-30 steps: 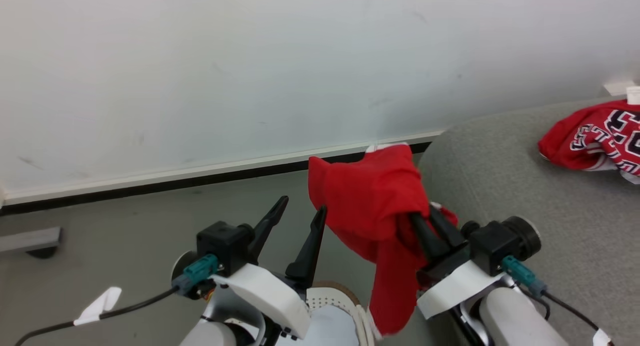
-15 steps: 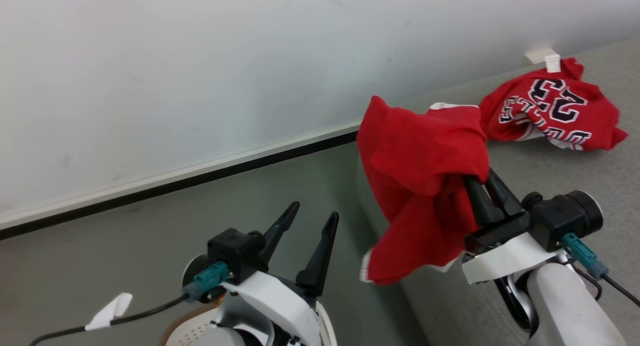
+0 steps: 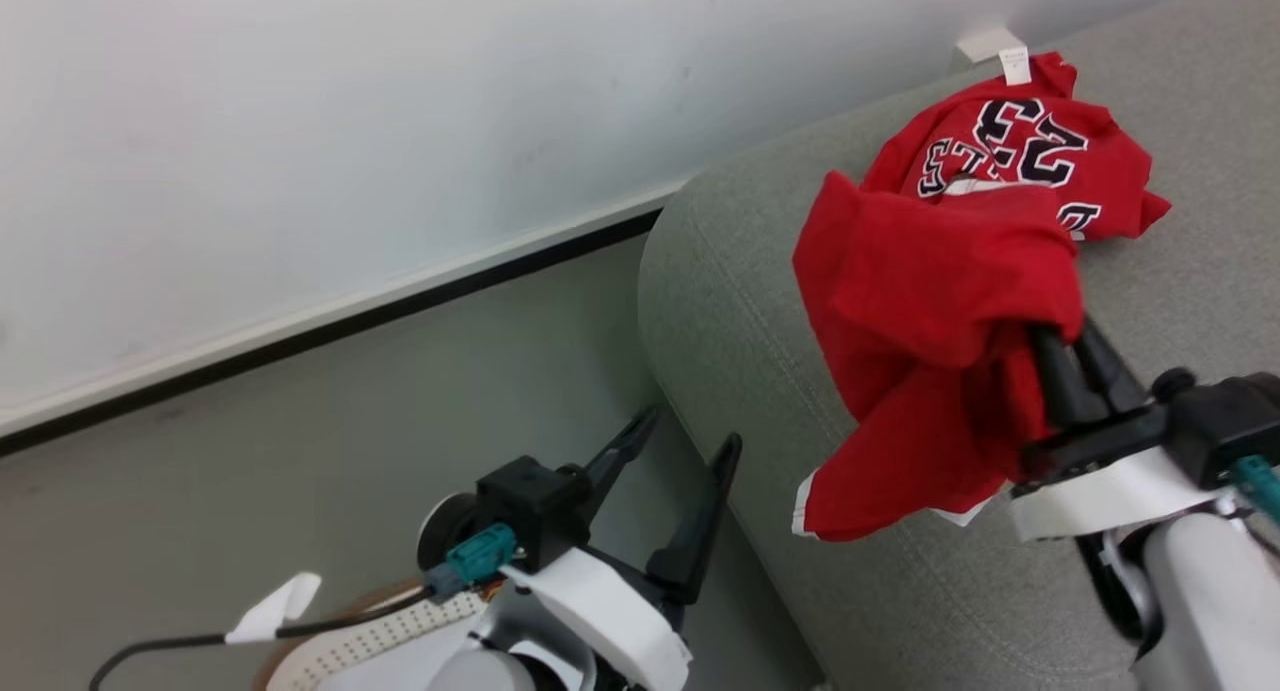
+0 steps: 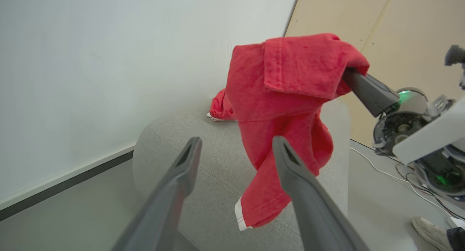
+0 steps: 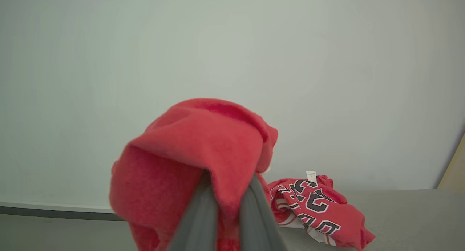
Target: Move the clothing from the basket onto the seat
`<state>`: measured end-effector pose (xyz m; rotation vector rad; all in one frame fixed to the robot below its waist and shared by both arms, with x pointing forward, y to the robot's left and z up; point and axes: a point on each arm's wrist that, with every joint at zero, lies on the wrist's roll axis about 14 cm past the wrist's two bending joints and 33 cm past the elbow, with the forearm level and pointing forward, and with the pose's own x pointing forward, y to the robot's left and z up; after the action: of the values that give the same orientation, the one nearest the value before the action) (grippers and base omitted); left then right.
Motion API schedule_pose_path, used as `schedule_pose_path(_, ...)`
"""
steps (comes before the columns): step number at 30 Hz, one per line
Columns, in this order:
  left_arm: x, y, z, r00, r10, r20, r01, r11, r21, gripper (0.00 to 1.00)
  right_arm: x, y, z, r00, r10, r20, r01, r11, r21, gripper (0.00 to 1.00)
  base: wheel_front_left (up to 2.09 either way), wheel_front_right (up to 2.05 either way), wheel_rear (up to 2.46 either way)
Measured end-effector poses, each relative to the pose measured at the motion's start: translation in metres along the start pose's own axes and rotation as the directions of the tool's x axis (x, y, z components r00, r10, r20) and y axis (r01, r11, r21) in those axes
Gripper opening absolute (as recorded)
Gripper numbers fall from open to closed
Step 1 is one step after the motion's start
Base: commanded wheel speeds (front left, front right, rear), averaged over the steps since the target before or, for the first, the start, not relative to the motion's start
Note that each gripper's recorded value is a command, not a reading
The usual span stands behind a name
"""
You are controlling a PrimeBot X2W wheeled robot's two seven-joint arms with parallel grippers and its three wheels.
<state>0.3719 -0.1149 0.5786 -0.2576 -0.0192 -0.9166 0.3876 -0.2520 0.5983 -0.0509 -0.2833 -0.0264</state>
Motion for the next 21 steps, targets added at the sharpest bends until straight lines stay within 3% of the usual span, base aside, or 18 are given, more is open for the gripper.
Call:
schedule_pose_path(7,0.014,0.005,-0.012,0.998,-0.058,-0.025,0.058,0.998,0.024,1.00,0.032,-0.040,0.005,0.998,-0.064,0.021,0.065,0.995,-0.071,0.00,0.00,0.00,0.00)
schedule_pose_path(15,0.029,0.043,-0.032,0.997,-0.046,-0.054,0.047,0.999,0.022,1.00,0.119,-0.071,0.031,0.990,-0.096,0.104,0.110,0.985,-0.135,0.00,0.00,0.00,0.00)
schedule_pose_path(21,0.035,0.073,-0.047,0.998,-0.024,-0.065,0.024,1.000,0.001,1.00,0.177,-0.112,0.060,0.968,-0.180,0.176,0.211,0.962,-0.176,0.00,0.00,0.00,0.00)
